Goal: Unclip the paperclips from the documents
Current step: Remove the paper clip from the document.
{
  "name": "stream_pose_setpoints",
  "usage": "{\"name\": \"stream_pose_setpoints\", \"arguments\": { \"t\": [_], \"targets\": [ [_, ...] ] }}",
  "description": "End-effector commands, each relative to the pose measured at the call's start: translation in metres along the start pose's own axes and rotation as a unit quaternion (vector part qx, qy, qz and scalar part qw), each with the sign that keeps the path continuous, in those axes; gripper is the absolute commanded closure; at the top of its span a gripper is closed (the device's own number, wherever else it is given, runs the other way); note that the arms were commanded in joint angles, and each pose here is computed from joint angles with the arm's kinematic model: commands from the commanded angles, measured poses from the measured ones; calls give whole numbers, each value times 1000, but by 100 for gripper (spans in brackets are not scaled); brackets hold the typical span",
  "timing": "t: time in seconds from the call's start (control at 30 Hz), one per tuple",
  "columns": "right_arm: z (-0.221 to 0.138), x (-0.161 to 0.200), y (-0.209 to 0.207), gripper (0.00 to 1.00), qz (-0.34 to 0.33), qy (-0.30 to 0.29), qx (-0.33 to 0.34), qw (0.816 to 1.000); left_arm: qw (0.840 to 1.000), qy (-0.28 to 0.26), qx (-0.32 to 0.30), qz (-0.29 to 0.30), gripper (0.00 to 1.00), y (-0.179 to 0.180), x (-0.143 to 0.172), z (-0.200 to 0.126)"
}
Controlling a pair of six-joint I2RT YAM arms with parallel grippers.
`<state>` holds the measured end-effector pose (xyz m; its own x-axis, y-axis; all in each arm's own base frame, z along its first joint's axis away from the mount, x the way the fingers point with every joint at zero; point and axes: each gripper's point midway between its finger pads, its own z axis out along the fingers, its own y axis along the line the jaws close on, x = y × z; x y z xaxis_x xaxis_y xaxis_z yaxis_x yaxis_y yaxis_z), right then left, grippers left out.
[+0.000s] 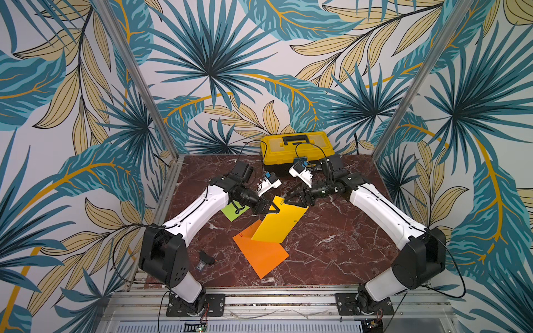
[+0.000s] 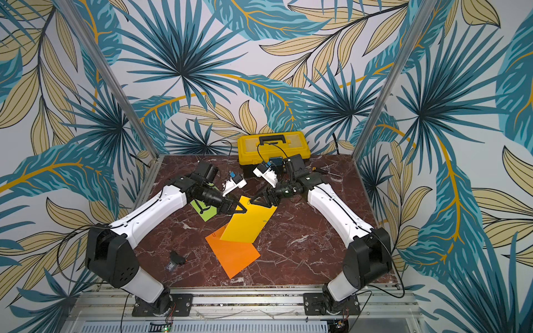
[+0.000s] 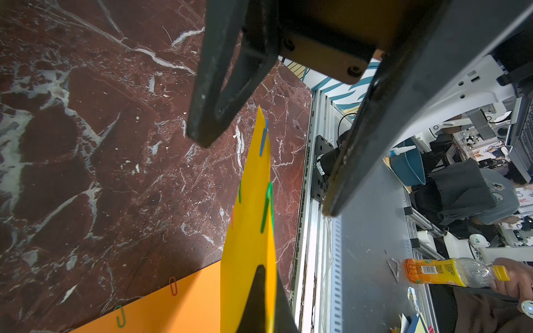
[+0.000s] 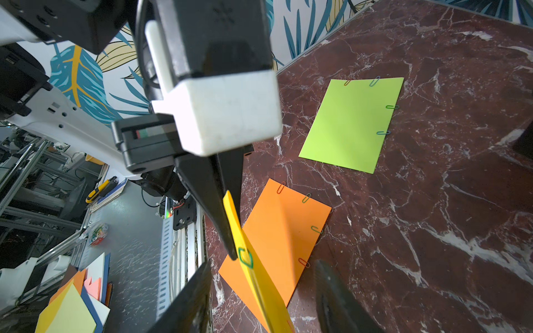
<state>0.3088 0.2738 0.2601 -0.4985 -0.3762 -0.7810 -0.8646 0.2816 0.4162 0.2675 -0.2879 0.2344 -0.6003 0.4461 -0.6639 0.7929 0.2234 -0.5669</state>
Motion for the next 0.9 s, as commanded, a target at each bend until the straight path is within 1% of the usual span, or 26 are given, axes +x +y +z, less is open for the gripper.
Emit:
{"name": "stream_pose_setpoints", "arguments": {
  "t": [0.0,0.13,0.17,0.33,0.53,0.73,0.87],
  "targets": [
    [6,-4,9,45,-1,-3,-31,1000,1000,-6,10,20,100,-12,-5,-4],
    [8,-3,11,52,0,0,-37,999,1000,-6,9,21,100,-12,-4,-4],
    [8,-3,11,55,0,0,-39,999,1000,-5,8,21,100,-11,-3,-4],
    [7,-3,14,65,0,-2,-43,999,1000,-3,7,19,100,-10,-1,-3],
    [7,-4,15,79,2,-2,-46,999,1000,-1,2,20,100,-8,1,-3],
    [7,-4,16,87,4,-2,-46,999,1000,2,-1,18,100,-7,4,-3],
    [7,-4,15,89,6,-2,-46,999,1000,3,-3,18,100,-7,5,-3]
  ]
}}
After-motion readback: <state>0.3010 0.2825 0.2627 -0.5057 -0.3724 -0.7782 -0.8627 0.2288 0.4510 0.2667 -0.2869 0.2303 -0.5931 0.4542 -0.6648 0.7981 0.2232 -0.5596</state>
